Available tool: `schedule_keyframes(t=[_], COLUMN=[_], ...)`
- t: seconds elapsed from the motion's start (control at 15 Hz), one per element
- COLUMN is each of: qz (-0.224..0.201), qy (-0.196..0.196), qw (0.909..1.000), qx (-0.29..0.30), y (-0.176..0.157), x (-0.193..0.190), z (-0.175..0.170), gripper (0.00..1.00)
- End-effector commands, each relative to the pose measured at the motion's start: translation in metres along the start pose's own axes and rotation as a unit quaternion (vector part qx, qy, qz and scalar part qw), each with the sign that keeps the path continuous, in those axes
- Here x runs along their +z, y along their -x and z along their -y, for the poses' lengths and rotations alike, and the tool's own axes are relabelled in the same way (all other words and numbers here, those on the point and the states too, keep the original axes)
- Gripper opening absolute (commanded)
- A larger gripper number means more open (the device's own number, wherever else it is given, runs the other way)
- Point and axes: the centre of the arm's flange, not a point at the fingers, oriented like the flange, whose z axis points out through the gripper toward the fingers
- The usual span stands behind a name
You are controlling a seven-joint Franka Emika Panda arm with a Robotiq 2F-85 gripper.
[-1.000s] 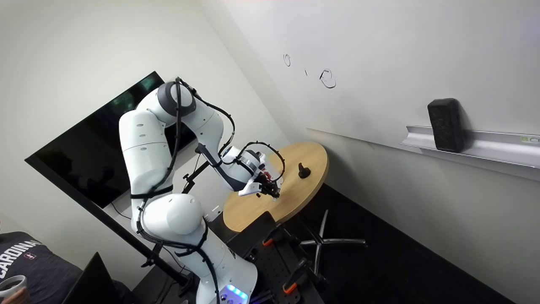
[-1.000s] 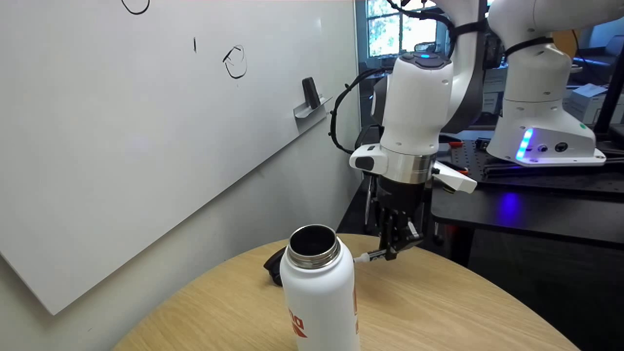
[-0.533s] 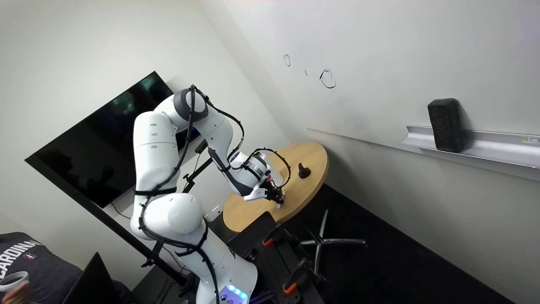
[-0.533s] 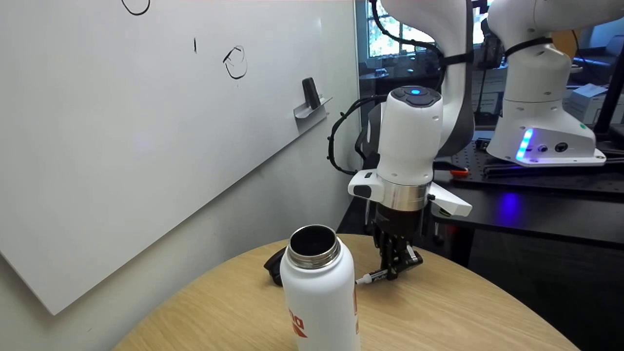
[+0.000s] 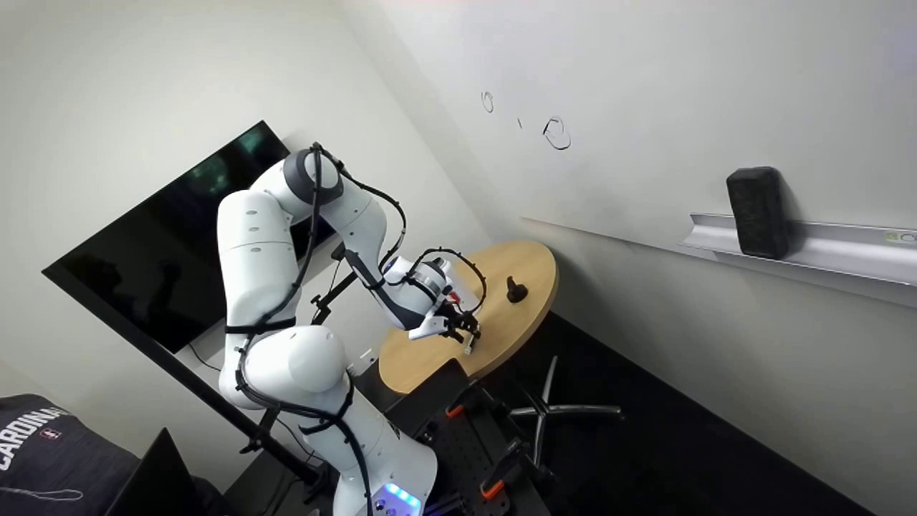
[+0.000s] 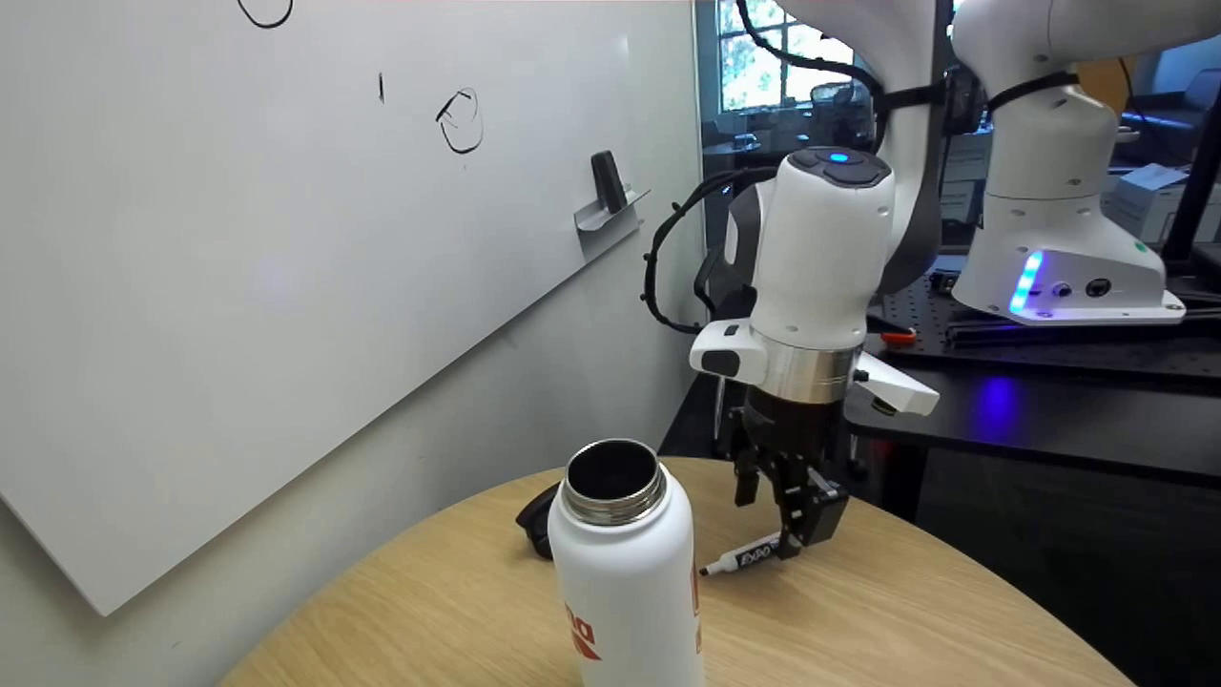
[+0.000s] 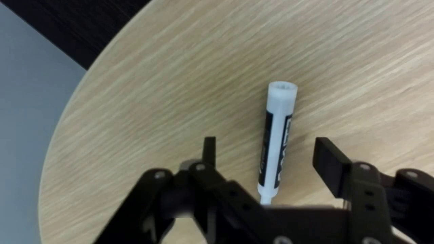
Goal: Pick up the black marker from the table and use it to write on the whiteboard, place the marker back on the table
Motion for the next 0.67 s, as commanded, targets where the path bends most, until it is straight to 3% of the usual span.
schedule_keyframes(t=[0.0, 0.6], qz=[-0.028, -0.068], qy=[0.028, 0.014], qw=[0.9991, 0.9960], qx=[-0.018, -0.056], y=[0.021, 0.056], x=[-0.059, -0.162], z=[0.005, 0.018], gripper=[1.00, 1.00])
